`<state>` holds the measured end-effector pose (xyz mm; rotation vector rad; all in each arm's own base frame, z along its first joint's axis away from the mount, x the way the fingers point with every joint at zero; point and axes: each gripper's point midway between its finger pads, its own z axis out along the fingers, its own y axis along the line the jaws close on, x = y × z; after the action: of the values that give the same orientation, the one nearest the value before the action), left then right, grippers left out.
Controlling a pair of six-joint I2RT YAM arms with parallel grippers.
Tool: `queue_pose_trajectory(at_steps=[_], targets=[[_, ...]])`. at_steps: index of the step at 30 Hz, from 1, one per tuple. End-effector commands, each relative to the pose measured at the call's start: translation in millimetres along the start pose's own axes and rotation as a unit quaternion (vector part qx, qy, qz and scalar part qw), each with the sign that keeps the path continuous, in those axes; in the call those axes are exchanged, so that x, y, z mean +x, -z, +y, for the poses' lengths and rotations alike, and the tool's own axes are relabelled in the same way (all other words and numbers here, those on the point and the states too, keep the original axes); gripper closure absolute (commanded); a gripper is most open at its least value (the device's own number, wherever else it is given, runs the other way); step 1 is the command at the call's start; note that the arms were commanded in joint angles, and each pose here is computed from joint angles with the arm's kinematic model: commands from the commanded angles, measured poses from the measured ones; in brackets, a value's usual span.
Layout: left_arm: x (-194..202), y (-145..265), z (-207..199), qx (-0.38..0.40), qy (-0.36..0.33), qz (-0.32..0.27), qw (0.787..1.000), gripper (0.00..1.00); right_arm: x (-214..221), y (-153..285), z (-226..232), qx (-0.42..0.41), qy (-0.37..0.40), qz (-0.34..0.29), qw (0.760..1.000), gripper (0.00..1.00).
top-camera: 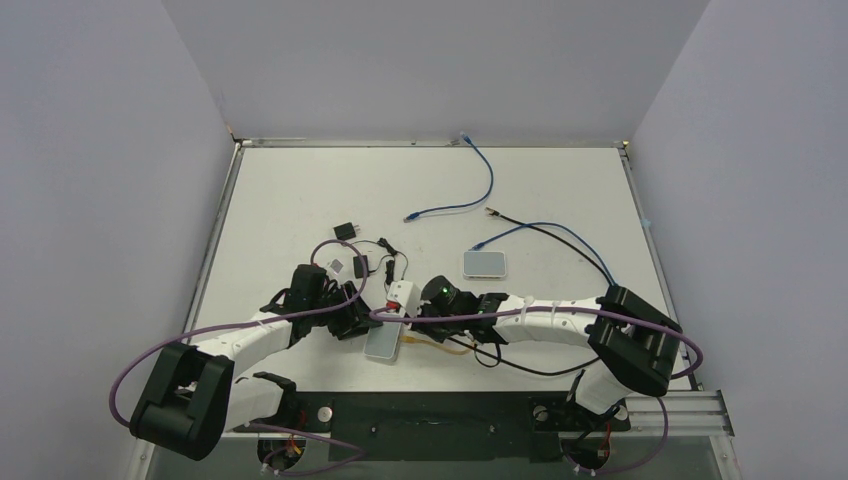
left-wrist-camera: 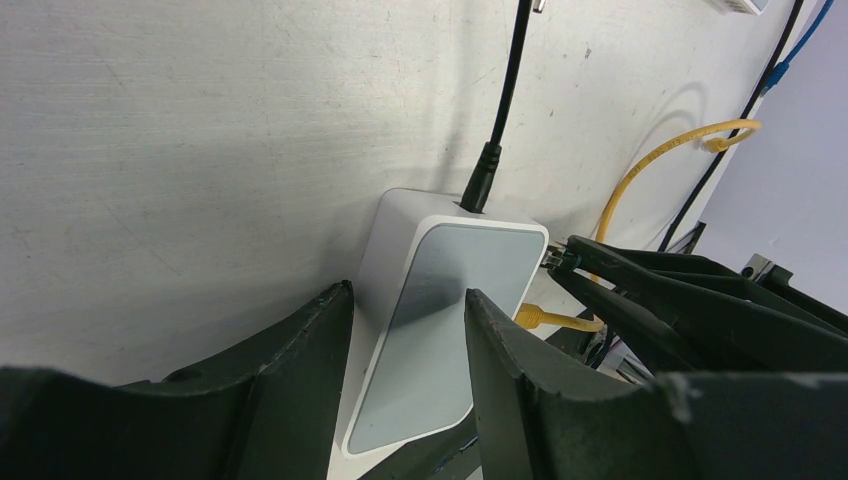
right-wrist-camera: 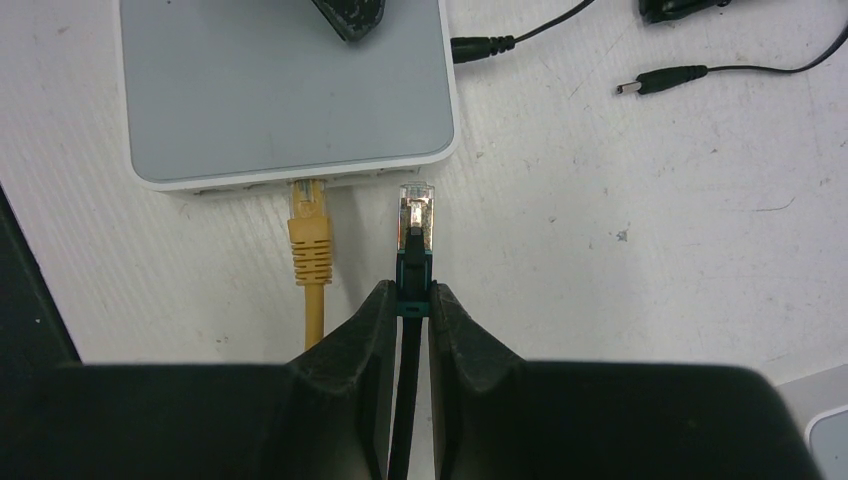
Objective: Insert the plug into the switch port
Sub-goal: Insert the connector into the switch port.
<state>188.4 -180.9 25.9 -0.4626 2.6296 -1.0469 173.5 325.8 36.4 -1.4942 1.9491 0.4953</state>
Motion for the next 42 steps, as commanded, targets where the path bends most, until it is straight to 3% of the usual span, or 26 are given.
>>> queue_pose_trajectory(at_steps=[1, 42], targets=[[-4, -1, -6, 0.016, -0.012, -0.007, 1.0, 0.58, -24, 0, 2, 0.001, -0.003, -0.046, 0.999, 1.0], [-1, -7, -8, 0.024, -0.027, 0.006, 0.999, 0.61, -38, -10, 11, -0.018, 0.002, -0.064, 0.998, 1.0]])
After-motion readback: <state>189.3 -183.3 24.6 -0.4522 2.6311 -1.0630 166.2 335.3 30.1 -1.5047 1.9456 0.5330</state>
